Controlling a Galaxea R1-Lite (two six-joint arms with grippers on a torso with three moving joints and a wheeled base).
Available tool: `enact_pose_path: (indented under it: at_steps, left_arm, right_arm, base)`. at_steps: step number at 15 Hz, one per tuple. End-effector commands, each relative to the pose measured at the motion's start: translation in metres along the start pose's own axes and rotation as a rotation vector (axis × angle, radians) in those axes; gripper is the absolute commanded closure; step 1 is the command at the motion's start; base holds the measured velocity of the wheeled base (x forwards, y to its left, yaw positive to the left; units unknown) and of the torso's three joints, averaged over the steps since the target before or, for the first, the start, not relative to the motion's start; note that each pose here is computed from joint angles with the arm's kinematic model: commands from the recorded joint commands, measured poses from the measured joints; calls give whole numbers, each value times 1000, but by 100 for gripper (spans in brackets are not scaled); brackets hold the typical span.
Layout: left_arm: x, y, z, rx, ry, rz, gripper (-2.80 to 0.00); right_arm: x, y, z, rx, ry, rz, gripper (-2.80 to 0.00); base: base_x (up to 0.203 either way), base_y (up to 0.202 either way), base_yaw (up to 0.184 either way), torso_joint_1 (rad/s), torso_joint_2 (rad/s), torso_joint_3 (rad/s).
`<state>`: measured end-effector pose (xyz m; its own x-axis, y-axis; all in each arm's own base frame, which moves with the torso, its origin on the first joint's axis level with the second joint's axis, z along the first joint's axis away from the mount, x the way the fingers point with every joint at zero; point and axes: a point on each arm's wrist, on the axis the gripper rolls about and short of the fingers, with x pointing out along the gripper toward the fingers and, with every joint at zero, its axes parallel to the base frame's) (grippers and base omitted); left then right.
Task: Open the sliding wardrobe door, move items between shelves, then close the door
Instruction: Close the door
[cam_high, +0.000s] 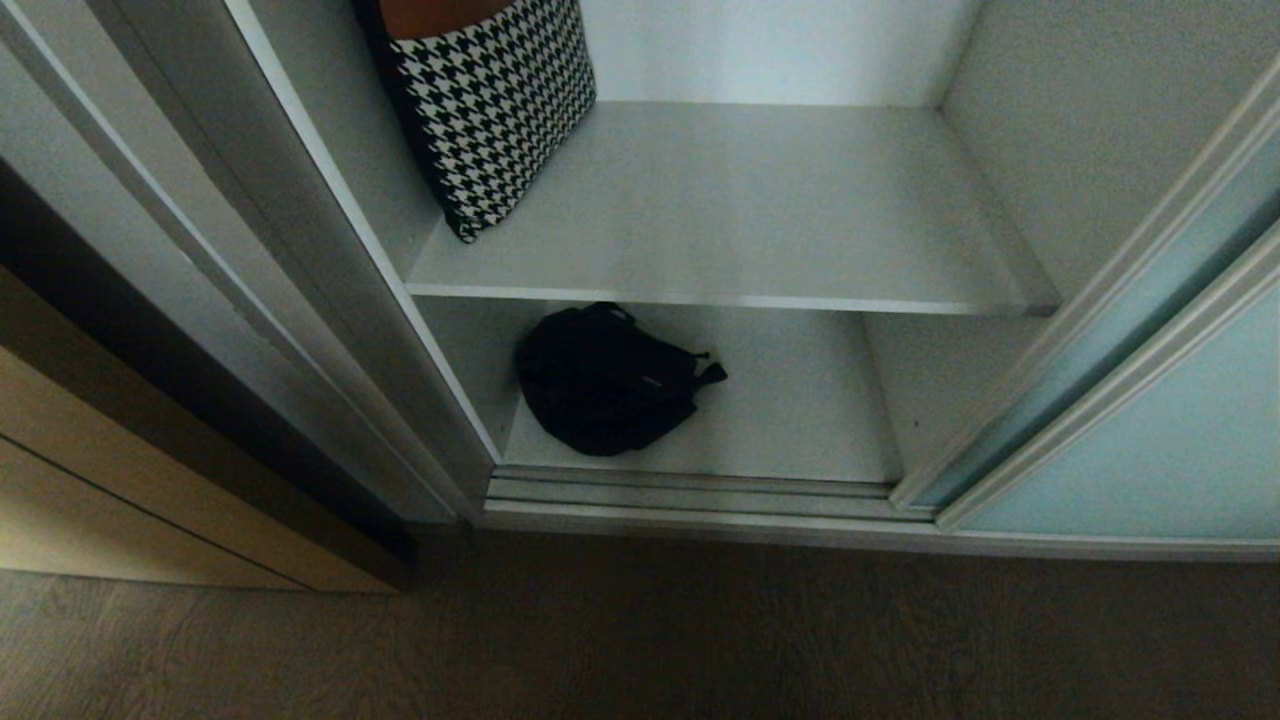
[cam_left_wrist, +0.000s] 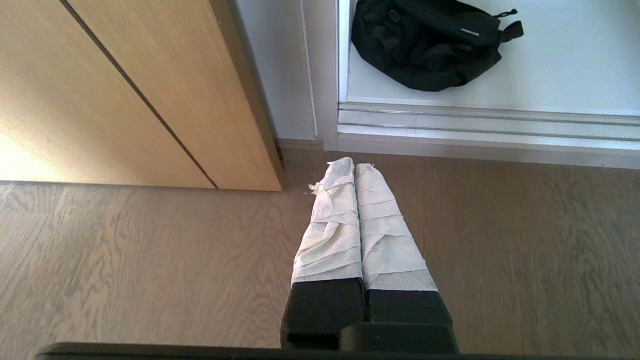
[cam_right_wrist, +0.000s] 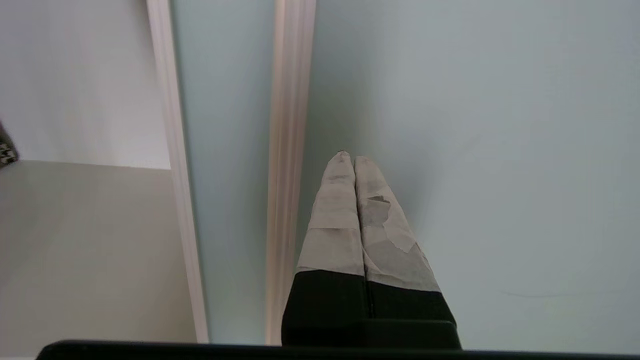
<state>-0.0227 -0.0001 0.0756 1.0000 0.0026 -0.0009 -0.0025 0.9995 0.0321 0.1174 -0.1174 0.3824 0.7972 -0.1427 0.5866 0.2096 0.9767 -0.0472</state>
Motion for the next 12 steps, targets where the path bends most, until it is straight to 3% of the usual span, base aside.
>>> enact_pose_path:
  at_steps: [1,6,12]
  left_arm:
    - [0,0,0,0,1,0,0]
    - [0,0,0,0,1,0,0]
    - [0,0,0,0,1,0,0]
  right_arm:
    - [10,0,-8,33,11,30,0]
    - [20,16,-21,105,51,77,0]
    - [31,1,-26,57,47,10,0]
  base:
    - [0,0,0,0,0,0]
    - [0,0,0,0,0,0]
    - [0,0,0,0,0,0]
